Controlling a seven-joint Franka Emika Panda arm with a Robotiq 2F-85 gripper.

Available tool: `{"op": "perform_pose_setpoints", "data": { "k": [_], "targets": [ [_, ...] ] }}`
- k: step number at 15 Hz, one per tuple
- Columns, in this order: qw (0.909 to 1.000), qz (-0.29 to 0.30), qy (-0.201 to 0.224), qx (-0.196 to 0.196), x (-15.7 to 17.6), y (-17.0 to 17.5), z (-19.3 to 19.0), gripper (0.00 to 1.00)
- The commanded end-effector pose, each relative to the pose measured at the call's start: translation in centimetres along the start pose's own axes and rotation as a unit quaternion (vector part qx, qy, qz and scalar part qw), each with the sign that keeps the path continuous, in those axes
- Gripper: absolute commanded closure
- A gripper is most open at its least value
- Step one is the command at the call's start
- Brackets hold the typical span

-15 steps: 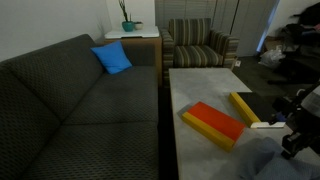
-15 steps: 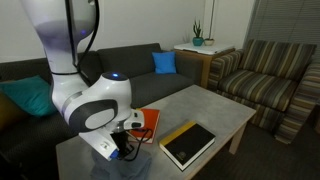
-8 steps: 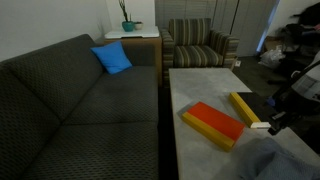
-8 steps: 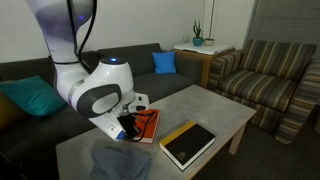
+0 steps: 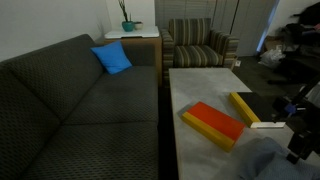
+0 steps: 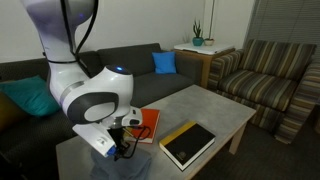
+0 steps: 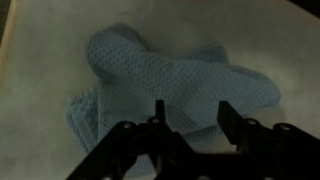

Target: Unfold the towel

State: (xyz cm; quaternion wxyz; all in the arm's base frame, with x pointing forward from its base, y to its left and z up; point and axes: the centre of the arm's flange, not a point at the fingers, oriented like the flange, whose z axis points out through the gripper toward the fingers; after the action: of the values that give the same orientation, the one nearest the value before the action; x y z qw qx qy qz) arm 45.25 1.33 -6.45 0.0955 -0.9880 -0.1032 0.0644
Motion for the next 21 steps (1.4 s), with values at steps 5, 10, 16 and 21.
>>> {"op": "perform_pose_setpoints", "data": {
  "k": [5,10,16,21],
  "targets": [
    [0.9982,0.005,-0.058,-0.010,-2.6,3.1,2.7,0.00],
    [0.9955,-0.012,-0.070,0.062,-2.8,2.0,5.5,0.00],
    [0.9933,-0.003,-0.092,0.070,-3.3,1.5,8.5,0.48],
    [0.9980,0.012,-0.051,0.034,-1.3,0.5,6.8,0.84]
  ]
}}
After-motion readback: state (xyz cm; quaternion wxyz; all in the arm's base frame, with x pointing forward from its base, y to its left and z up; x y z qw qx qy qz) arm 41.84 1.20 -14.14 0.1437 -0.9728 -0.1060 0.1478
